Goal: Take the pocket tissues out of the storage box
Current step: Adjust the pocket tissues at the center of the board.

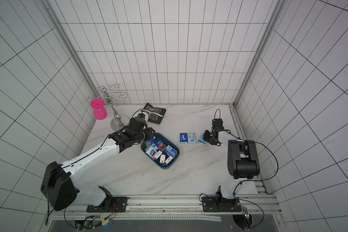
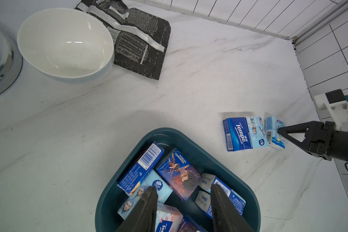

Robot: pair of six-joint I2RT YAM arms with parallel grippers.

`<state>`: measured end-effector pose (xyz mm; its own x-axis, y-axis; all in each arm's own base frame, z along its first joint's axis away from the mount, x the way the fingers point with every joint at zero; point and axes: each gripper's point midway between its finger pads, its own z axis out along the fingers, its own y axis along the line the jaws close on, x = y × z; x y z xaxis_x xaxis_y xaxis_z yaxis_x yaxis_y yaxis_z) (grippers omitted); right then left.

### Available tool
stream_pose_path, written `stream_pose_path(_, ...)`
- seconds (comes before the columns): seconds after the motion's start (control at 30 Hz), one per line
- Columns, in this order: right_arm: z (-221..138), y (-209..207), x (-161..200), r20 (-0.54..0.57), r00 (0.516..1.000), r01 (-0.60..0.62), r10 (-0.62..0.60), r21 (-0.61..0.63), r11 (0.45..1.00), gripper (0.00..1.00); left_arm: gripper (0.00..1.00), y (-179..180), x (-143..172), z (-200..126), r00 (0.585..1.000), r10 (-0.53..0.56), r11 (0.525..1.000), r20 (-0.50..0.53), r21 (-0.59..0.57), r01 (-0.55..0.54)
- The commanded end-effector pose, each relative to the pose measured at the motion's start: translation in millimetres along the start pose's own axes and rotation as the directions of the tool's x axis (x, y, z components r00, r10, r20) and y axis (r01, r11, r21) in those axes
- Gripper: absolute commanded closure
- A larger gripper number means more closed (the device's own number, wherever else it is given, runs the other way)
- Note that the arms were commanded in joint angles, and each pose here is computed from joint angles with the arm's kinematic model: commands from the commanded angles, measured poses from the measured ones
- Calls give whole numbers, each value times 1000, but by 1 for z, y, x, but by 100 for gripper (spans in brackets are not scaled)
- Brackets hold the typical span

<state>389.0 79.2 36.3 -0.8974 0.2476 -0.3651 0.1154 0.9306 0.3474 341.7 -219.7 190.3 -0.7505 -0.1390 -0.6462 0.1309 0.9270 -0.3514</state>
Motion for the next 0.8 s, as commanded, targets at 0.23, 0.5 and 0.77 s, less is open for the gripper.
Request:
stream_pose_path(0.23,-3,-14,7,-127,987,113,-102,85,990,74,54,-13,-8,3,1000,13,999,2,31,-13)
stream_pose_path(0.5,-32,2,-6,-27,995,100,-98,53,994,59,53,-22,-10,0,1000,13,997,-1,72,-13)
stream_pose_path(0.77,-23,-7,7,-12,999,-42,42,44,998,60,53,-35,-11,-5,1000,6,992,-10,128,-5)
